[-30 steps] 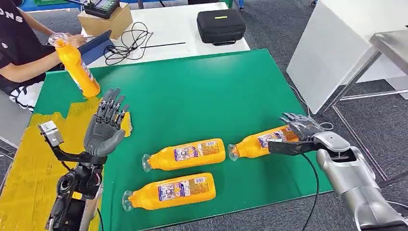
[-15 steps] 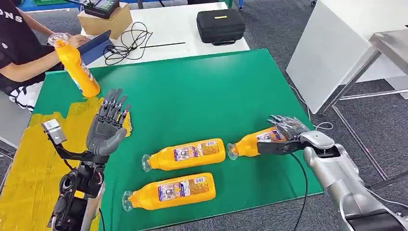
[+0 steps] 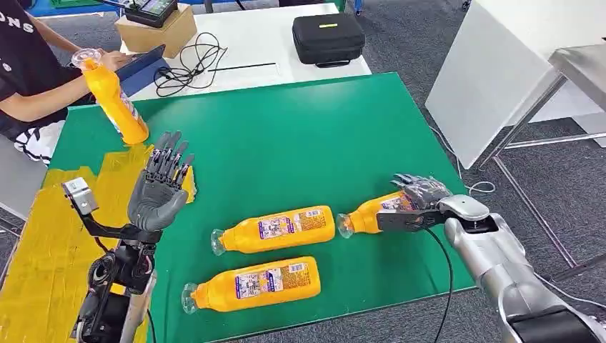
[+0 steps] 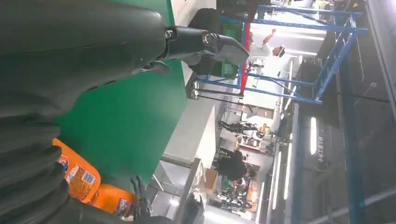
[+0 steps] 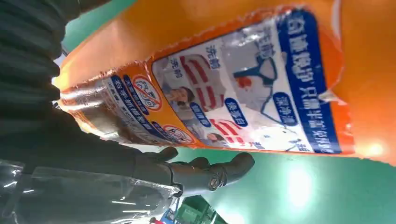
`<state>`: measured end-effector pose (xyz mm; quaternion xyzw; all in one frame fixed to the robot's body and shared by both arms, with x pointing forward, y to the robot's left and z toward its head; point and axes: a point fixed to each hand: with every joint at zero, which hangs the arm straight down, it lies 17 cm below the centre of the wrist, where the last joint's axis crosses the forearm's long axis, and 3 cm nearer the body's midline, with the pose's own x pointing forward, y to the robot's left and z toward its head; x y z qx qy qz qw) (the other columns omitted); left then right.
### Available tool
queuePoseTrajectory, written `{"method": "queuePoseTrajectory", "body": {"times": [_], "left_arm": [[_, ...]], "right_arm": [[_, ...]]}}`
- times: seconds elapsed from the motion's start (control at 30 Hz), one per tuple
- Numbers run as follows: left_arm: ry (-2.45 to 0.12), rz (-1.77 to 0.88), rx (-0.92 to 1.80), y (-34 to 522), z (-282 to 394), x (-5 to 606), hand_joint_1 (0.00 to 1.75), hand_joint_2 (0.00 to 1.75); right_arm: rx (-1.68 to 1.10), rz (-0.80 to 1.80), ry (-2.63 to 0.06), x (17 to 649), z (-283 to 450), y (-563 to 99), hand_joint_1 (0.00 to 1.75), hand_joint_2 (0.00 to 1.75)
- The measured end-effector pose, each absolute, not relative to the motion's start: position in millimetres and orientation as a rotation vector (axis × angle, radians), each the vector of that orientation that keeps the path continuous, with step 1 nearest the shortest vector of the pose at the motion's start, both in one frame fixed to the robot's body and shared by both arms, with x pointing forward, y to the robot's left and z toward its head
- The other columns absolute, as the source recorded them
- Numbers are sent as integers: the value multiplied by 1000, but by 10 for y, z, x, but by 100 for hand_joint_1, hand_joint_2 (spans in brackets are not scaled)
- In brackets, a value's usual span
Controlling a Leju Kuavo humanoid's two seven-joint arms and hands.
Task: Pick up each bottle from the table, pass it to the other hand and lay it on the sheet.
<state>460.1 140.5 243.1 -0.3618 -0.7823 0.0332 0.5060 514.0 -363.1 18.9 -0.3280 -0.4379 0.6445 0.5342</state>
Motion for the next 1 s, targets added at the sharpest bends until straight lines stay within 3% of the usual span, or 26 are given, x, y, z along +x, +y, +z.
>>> {"method": "queuePoseTrajectory", "body": {"times": [1.0], "left_arm": [[-1838,100,-857,1438,2298,4667,0,175]], "right_arm": [[-837,1481,-951,5207,167,-3868,175,175]]}}
